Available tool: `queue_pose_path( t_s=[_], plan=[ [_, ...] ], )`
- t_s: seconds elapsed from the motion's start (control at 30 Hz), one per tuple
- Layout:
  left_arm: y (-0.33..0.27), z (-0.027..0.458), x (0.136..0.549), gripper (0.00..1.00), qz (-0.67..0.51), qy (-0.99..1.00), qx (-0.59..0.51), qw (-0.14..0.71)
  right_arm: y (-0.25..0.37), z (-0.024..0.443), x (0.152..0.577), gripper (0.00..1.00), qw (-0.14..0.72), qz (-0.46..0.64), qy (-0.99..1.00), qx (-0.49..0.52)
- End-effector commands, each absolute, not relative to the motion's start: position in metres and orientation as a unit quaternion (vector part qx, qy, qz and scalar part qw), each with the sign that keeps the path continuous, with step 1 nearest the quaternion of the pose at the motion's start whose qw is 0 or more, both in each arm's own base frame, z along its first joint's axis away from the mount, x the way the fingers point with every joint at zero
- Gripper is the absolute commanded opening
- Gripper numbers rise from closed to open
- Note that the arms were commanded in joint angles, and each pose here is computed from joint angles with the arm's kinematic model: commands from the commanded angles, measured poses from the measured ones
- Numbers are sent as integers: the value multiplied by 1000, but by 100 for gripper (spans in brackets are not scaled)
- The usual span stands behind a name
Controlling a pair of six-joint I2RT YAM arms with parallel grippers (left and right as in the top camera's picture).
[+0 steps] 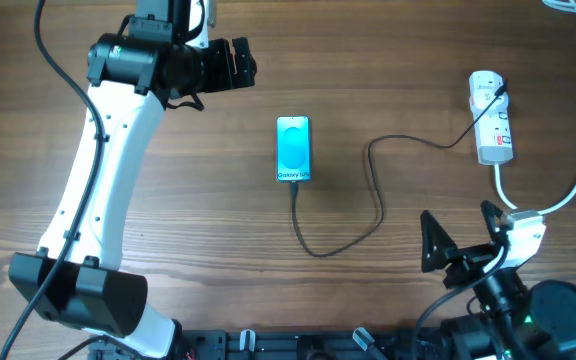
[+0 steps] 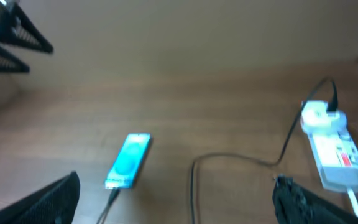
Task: Plug charger to phone and switch on socket
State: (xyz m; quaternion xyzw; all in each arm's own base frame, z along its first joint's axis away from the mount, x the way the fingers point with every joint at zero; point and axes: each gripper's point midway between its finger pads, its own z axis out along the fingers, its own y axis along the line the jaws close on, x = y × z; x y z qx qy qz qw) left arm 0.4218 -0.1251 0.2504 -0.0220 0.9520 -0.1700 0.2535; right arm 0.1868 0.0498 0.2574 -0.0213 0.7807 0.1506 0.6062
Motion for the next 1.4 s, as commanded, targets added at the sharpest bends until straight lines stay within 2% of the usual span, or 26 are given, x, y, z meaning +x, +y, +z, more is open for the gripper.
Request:
queue_pose_path(
  t_s=[0.0, 0.43, 0.73, 0.87, 1.37],
  plan=[
    [-125, 246, 422, 100, -166, 954, -21, 249, 51, 243, 192, 100, 632, 145, 761, -37],
    [-125, 246, 422, 100, -166, 954, -21, 249, 60, 219, 234, 100, 738, 159, 654, -48],
    [-125, 246, 422, 100, -166, 954, -21, 249, 40, 175, 243, 100, 699, 104, 707, -31],
    [-125, 246, 422, 100, -166, 954, -21, 249, 35, 175, 244, 100, 703, 76, 706, -41],
    [-125, 246, 422, 100, -166, 954, -21, 249, 35, 175, 244, 100, 704, 77, 705, -41]
  ],
)
